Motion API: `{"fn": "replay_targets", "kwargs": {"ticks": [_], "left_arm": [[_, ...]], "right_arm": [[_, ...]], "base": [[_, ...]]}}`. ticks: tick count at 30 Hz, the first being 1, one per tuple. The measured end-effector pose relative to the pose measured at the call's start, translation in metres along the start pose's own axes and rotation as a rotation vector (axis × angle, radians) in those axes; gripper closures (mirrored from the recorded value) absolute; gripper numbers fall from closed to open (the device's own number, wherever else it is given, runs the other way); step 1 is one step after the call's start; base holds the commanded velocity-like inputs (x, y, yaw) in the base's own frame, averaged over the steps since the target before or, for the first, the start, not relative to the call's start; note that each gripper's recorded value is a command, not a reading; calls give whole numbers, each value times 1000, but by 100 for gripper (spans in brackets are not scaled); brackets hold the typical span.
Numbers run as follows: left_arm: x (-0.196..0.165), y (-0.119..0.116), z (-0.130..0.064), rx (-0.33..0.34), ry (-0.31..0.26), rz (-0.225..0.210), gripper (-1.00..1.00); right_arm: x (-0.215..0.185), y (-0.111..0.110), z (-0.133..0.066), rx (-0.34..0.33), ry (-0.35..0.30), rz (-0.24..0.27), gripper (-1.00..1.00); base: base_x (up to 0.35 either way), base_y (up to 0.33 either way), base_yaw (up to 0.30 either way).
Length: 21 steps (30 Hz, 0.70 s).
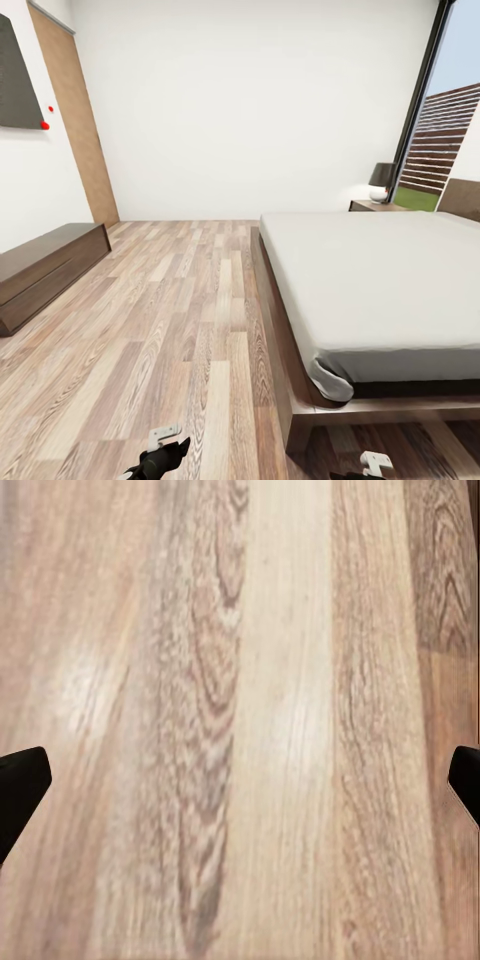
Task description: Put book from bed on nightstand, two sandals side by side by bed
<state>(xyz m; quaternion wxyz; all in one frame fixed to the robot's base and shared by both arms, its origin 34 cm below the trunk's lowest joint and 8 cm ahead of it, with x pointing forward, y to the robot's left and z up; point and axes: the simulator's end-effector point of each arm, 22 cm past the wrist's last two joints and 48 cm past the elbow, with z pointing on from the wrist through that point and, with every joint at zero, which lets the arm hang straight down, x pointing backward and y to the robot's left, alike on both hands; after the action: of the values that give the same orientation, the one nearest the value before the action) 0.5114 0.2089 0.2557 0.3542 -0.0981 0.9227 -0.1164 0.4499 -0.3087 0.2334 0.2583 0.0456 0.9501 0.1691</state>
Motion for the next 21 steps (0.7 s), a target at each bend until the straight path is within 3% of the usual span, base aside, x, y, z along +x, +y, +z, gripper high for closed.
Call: {"fn": "replay_targets", "kwargs": {"ticks": [21], "left_arm": [[-37, -24, -23, 15, -9, -4, -100]], "right_arm": [[-34, 16, -30, -3, -12, -5, -100]], "base": [[0, 0, 0]]}}
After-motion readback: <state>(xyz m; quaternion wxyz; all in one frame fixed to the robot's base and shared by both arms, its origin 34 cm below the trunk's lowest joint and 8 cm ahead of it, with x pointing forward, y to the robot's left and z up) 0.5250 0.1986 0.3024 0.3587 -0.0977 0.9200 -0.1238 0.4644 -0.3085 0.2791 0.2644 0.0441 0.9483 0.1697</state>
